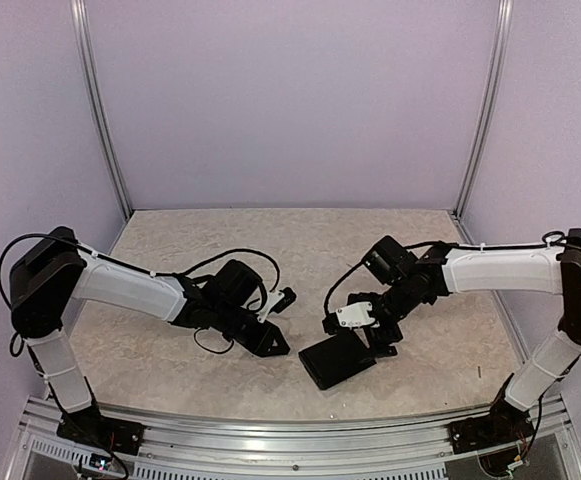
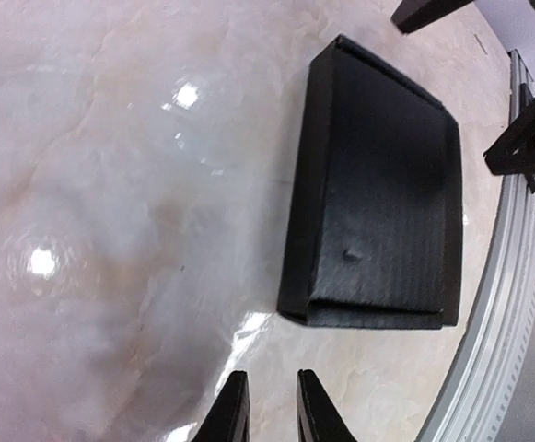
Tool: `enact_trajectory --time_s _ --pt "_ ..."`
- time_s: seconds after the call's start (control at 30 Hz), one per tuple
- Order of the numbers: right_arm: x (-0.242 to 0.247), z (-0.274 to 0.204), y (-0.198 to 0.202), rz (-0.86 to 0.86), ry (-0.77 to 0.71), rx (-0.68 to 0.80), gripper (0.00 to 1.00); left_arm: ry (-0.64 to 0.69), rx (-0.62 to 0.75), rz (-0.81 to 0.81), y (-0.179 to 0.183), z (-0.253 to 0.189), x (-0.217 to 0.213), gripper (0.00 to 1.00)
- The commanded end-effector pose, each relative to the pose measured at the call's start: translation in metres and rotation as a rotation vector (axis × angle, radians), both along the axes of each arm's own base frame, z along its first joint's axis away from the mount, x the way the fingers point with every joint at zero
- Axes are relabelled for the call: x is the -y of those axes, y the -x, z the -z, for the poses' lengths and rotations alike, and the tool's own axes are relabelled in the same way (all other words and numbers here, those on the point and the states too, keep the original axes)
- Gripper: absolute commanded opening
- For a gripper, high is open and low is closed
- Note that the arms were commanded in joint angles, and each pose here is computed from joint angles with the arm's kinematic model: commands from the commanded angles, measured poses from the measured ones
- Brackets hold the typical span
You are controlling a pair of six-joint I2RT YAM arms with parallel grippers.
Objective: Fold the paper box
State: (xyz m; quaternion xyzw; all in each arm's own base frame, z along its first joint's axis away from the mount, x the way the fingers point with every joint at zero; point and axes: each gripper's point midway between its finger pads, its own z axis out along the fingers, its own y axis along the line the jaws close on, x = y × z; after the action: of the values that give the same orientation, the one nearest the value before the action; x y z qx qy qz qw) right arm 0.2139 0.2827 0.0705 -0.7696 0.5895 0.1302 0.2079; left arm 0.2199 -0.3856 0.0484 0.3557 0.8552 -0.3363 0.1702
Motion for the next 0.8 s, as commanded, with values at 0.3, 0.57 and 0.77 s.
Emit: enact_trajectory --time_s 0.3,0.57,0.77 --pt "0.003 -0.001 -0.022 0.074 0.036 -0.084 0.36 -0.085 -0.021 -0.086 0.036 0.012 -0.015 0.2" --pt "-0.004 0.021 -0.037 0.14 0.057 -0.132 0.29 -0.091 -0.043 -0.048 0.055 0.022 0.007 0.2" --pt "0.006 0.025 -0.033 0.188 0.061 -0.211 0.3 -0.02 -0.068 -0.052 0.049 0.024 0.023 0.19"
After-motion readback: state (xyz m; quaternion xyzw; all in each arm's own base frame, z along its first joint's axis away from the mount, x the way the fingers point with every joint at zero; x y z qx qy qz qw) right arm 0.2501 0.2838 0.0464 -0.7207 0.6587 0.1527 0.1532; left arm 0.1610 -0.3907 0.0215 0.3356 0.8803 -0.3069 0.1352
